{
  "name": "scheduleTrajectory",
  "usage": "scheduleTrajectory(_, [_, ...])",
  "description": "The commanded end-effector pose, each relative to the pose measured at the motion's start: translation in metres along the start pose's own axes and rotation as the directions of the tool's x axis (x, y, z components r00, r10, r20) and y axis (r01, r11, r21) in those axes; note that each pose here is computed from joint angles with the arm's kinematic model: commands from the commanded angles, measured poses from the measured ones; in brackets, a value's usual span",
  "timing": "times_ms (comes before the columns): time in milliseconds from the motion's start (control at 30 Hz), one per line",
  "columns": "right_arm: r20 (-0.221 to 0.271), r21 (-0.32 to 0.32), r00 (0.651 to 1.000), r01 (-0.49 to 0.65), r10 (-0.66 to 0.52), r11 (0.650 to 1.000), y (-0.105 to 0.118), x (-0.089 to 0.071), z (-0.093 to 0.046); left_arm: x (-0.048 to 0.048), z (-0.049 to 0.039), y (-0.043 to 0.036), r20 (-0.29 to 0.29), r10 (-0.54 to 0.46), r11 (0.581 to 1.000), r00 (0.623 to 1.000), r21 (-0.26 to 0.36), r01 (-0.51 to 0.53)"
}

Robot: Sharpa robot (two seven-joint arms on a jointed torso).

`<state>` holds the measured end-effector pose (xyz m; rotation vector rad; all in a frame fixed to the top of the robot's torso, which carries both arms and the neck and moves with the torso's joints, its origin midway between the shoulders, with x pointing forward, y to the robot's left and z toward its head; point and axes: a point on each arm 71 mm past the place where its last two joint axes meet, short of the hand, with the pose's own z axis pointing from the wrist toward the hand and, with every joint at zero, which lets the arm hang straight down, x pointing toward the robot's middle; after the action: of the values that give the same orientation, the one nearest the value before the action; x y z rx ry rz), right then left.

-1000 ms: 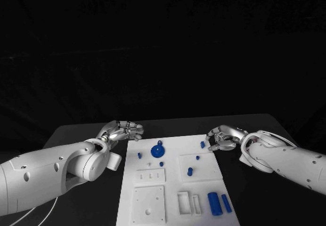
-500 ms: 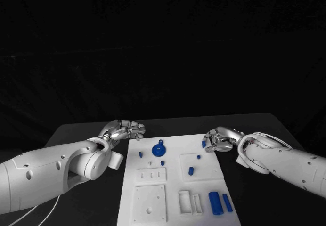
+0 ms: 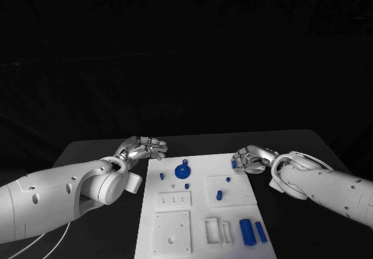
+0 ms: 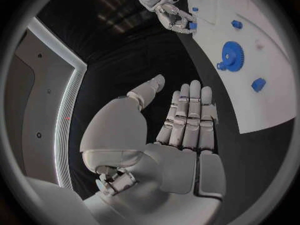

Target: Assemble the parts on the task board

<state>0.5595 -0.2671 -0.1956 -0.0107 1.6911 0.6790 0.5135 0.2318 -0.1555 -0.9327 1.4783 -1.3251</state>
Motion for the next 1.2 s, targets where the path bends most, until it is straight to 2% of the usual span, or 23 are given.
scheduleTrajectory(33, [-0.02, -0.007, 1.0, -0.004, 0.004, 1.0, 0.001, 0.0033, 0.0001, 0.0029, 0.0005, -0.0014, -0.015, -0.01, 1.0, 1.0, 0.01, 0.01])
scheduleTrajectory(1200, [0.007, -0.009, 1.0, 0.003, -0.003, 1.0, 0.005, 0.0029, 0.0011, 0.0022, 0.0003, -0.0011, -0.013, -0.01, 1.0, 1.0, 0.008, 0.01])
